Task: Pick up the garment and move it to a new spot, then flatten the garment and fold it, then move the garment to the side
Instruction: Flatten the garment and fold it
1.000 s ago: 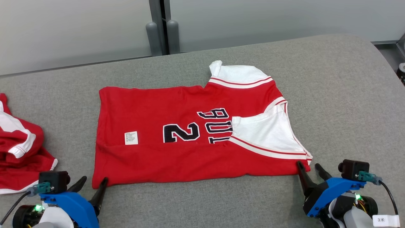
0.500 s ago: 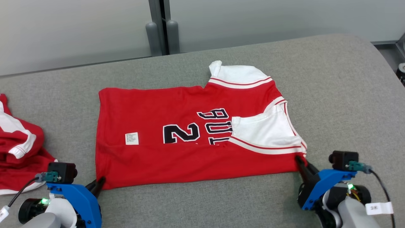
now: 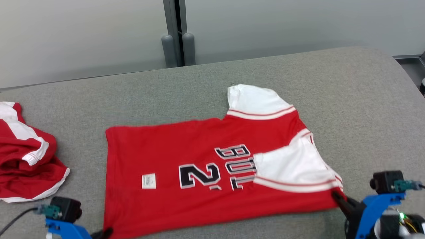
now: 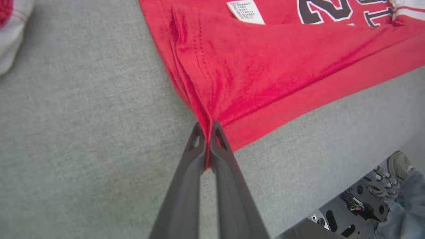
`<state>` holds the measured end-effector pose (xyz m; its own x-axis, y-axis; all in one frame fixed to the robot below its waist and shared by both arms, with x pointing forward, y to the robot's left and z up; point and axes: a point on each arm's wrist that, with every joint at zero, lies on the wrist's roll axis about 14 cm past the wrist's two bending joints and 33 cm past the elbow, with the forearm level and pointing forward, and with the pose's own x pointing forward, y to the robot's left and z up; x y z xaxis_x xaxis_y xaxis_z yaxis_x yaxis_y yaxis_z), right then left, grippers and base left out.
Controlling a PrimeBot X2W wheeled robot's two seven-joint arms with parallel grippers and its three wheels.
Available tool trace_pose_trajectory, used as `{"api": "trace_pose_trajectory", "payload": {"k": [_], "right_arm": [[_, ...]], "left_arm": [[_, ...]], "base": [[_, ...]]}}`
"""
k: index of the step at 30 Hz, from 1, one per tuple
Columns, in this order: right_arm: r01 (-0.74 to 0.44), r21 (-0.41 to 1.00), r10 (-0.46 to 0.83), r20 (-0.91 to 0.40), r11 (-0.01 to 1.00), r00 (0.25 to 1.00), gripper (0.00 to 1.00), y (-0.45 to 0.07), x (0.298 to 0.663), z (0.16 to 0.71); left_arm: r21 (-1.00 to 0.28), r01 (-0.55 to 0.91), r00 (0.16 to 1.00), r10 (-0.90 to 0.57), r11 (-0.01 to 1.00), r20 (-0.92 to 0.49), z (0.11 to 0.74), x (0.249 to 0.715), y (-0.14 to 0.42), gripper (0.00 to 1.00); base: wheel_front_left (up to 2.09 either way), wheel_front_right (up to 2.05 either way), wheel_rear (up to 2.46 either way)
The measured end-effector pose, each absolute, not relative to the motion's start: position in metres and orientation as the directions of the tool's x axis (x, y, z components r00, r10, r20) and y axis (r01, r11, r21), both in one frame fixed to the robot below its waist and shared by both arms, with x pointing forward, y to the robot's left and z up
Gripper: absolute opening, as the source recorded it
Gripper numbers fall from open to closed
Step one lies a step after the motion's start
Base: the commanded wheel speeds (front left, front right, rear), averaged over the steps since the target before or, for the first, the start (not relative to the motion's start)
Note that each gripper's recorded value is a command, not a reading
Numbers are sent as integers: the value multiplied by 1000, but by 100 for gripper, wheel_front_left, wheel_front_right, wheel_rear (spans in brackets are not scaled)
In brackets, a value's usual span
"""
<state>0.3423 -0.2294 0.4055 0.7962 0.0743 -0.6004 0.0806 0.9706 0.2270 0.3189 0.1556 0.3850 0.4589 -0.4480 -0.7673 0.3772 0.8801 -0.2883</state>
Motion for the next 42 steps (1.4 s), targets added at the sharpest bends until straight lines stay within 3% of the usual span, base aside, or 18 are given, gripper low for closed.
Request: {"api": "trace_pose_trajectory", "payload": {"k": [6, 7, 8, 9, 12, 20, 22, 25, 35, 42], "right_arm": [[146, 220, 72, -752, 964, 656, 2, -238, 293, 390], [157, 221, 71, -766, 963, 639, 39, -237, 287, 388], [170, 218, 63, -771, 961, 634, 99, -238, 285, 387], [176, 214, 55, -770, 961, 636, 100, -239, 285, 388], [175, 193, 32, -755, 966, 654, 100, -238, 292, 393], [103, 149, -13, -510, 983, 860, 100, -239, 369, 453], [75, 136, -17, -387, 988, 922, 100, -234, 407, 476], [51, 138, -3, -325, 989, 946, 100, -226, 442, 480], [-74, 106, 107, -354, 992, 929, 100, -180, 536, 444], [-125, 55, 136, -443, 991, 886, 100, -171, 577, 411]], "left_arm": [[-338, 371, 326, -462, 865, -825, 382, 279, 153, 0], [-344, 365, 314, -462, 865, -830, 381, 276, 153, 0], [-348, 359, 307, -462, 866, -832, 380, 274, 152, 48], [-351, 358, 295, -461, 865, -837, 379, 272, 152, 100], [-356, 357, 274, -461, 864, -844, 376, 269, 152, 100], [-172, 421, 567, -406, 891, -717, 421, 375, 173, 100], [-157, 440, 613, -423, 884, -667, 426, 409, 169, 100], [-164, 452, 610, -438, 877, -661, 414, 427, 163, 100], [-207, 444, 593, -459, 872, -662, 372, 461, 154, 100], [-232, 443, 596, -478, 866, -646, 362, 467, 154, 100]], "base": [[0, 0, 0], [0, 0, 0], [0, 0, 0], [0, 0, 0], [0, 0, 0], [0, 0, 0], [0, 0, 0], [0, 0, 0], [0, 0, 0], [0, 0, 0]]}}
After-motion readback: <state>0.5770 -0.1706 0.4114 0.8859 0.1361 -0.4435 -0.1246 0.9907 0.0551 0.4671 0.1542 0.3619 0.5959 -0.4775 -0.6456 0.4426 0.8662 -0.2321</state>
